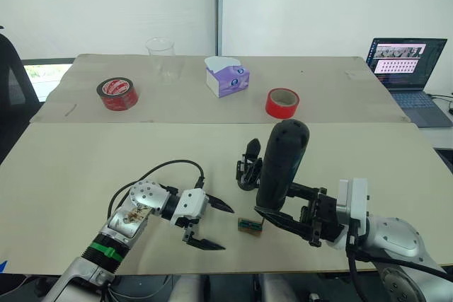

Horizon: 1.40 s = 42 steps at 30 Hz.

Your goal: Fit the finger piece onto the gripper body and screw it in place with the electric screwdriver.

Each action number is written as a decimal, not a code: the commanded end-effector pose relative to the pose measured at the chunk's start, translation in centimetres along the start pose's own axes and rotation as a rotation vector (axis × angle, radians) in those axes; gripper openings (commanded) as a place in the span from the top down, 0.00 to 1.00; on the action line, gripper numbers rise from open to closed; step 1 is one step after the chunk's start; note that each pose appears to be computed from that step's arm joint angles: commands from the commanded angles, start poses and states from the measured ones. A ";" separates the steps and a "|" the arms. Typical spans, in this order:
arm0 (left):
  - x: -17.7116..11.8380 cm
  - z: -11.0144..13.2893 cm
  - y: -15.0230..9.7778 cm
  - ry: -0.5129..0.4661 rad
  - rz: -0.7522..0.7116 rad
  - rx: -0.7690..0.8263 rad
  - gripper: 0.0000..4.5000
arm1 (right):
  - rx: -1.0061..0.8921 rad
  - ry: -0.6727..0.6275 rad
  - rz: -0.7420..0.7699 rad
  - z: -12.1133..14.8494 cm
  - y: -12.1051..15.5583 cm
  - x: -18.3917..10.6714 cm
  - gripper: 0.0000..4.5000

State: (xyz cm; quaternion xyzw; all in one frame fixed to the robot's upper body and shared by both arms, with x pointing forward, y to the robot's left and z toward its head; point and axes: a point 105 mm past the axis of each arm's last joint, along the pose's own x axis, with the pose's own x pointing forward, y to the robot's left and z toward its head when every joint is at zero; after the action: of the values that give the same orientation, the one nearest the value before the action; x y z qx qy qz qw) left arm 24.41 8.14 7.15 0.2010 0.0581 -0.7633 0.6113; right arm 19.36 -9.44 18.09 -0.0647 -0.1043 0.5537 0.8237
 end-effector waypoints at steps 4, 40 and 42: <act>-0.3 2.3 0.5 -0.059 0.021 0.007 0.00 | -0.058 -0.071 0.039 2.0 0.2 0.5 0.58; -0.5 3.4 0.1 0.075 0.039 0.048 0.00 | -0.047 -0.054 0.050 1.5 0.2 0.8 0.58; -0.5 2.8 1.4 0.079 0.050 0.049 0.00 | -0.053 -0.051 0.051 1.4 0.1 0.8 0.58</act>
State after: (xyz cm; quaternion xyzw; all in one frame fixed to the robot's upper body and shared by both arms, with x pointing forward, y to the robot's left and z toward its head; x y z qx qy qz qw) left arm 24.39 7.64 9.73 0.2310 0.0760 -0.7404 0.6267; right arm 19.93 -9.04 18.13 -0.0660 -0.1016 0.5649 0.8162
